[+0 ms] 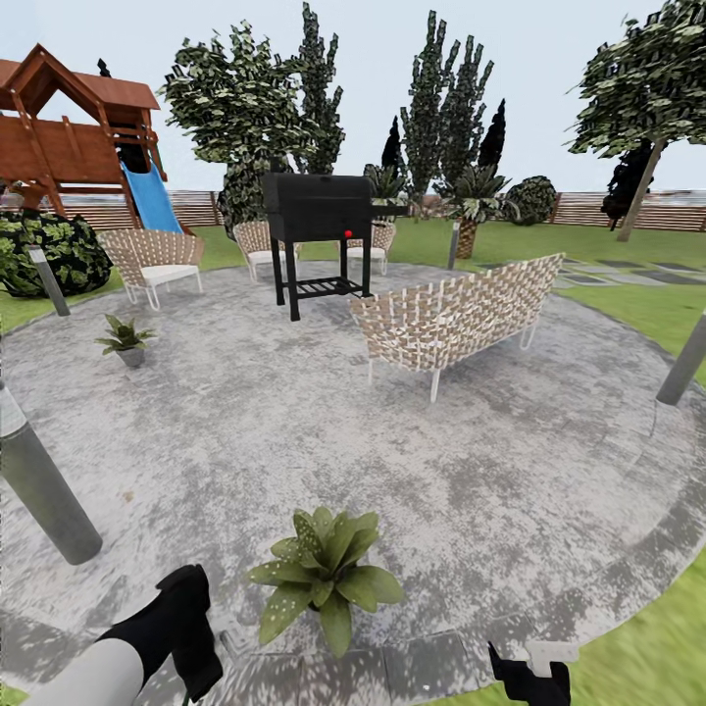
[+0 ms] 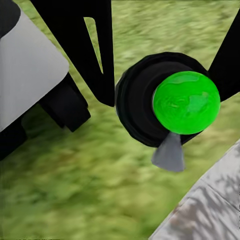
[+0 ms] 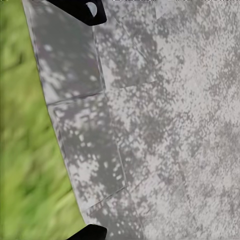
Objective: Pick up the pesticide atomizer in the garden and spray insectifuge to fully cover both potted plants in the garden.
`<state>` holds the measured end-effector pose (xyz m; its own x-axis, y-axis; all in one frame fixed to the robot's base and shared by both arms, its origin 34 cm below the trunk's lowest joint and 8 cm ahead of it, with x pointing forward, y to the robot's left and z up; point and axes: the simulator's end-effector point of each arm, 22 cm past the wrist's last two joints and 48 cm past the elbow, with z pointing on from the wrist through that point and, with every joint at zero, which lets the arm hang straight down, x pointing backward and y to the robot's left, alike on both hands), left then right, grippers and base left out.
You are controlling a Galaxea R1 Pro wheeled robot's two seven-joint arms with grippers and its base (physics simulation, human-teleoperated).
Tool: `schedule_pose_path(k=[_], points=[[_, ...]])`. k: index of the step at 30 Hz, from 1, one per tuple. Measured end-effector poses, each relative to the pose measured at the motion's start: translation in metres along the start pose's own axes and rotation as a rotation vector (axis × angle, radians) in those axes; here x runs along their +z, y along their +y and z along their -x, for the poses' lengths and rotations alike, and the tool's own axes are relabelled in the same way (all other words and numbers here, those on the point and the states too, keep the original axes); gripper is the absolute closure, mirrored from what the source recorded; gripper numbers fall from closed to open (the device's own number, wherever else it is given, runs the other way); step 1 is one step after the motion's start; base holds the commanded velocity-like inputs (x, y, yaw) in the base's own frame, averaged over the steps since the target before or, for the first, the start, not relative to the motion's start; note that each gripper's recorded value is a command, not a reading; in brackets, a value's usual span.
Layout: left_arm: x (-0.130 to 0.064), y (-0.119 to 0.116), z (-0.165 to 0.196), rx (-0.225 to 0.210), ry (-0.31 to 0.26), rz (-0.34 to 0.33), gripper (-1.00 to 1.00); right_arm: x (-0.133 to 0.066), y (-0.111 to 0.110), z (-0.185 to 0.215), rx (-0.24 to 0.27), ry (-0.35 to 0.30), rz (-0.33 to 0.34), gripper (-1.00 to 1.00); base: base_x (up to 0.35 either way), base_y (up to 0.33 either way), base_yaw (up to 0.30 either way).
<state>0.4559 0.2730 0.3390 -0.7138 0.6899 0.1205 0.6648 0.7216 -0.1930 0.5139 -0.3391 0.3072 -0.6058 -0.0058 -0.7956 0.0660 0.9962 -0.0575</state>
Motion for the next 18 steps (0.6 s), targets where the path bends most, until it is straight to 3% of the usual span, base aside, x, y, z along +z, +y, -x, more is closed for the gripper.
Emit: schedule_pose_path(k=[10, 16, 17, 18], points=[[-0.003, 0.009, 0.005, -0.001, -0.014, 0.046, 1.0, 0.0, 0.001, 0.0, 0.001, 0.0, 0.0, -1.0, 0.0, -0.01, 0.229], [-0.003, 0.011, 0.006, -0.002, -0.017, 0.05, 1.0, 0.0, -0.004, 0.0, -0.002, -0.001, -0.005, -1.0, 0.034, -0.236, 0.04], [-0.004, 0.011, 0.006, -0.01, -0.022, 0.048, 1.0, 0.0, -0.005, 0.0, -0.003, -0.001, -0.006, -1.0, 0.019, -0.236, 0.001], [-0.006, 0.015, 0.007, -0.046, -0.047, 0.039, 1.0, 0.0, -0.005, 0.001, -0.003, -0.002, -0.006, -1.0, 0.088, -0.229, 0.0]])
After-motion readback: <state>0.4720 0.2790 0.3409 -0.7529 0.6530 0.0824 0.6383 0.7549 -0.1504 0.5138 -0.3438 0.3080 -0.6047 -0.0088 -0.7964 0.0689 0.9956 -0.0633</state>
